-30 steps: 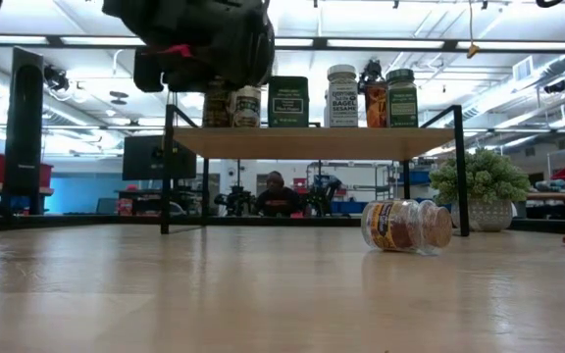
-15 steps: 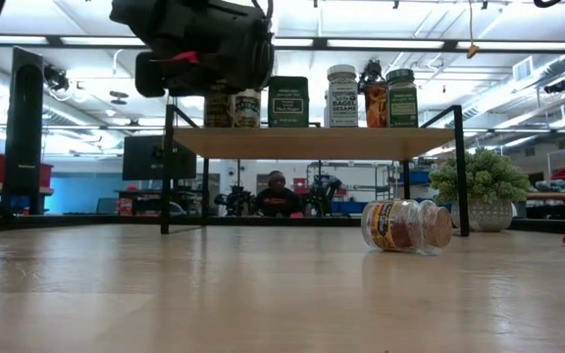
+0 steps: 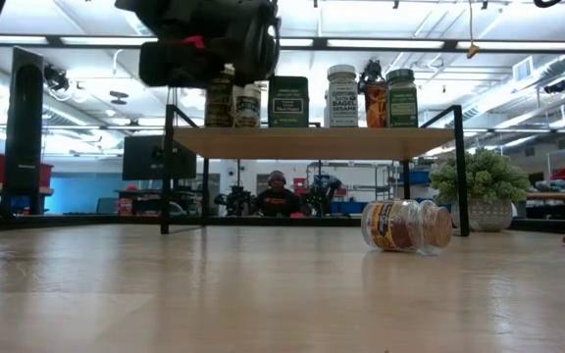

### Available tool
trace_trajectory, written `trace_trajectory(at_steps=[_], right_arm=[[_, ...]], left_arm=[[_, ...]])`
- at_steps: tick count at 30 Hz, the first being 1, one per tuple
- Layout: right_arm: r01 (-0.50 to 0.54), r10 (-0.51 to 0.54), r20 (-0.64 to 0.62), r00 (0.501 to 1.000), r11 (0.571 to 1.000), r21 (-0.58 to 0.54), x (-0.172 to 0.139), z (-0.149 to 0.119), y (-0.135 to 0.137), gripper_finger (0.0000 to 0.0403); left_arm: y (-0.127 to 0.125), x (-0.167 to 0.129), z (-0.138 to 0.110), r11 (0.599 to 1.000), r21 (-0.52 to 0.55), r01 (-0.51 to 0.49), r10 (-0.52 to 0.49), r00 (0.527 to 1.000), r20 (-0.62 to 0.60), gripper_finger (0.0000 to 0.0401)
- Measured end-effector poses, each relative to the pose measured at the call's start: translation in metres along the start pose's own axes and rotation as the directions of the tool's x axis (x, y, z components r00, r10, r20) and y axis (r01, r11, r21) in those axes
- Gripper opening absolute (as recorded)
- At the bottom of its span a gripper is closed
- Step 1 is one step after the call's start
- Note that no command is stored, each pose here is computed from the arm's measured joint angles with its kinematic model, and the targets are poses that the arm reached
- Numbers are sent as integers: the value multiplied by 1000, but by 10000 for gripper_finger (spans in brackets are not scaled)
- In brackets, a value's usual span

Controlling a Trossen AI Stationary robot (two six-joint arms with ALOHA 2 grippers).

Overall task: Shelf spices
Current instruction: Put the yellow seasoning bottle on the shelf

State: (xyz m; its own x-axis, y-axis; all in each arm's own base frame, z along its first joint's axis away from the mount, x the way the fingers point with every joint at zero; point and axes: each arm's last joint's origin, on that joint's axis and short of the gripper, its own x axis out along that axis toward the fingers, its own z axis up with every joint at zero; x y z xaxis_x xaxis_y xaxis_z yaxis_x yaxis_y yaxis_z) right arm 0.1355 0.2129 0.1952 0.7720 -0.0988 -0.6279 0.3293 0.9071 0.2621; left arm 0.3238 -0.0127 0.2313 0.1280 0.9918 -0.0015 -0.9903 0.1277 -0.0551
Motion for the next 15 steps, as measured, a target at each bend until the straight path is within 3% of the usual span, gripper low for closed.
trace_trajectory(at_steps=[10, 15], right_arm=[[-2, 2, -4, 1000, 1000, 0, 0, 0, 0, 305], [-7, 7, -10, 1000, 1000, 2, 0, -1, 1, 305]], left_arm=[[-9, -4, 26, 998, 56, 13, -13, 1000, -4, 299], [-7, -7, 34, 994, 105, 7, 0, 998, -62, 298]])
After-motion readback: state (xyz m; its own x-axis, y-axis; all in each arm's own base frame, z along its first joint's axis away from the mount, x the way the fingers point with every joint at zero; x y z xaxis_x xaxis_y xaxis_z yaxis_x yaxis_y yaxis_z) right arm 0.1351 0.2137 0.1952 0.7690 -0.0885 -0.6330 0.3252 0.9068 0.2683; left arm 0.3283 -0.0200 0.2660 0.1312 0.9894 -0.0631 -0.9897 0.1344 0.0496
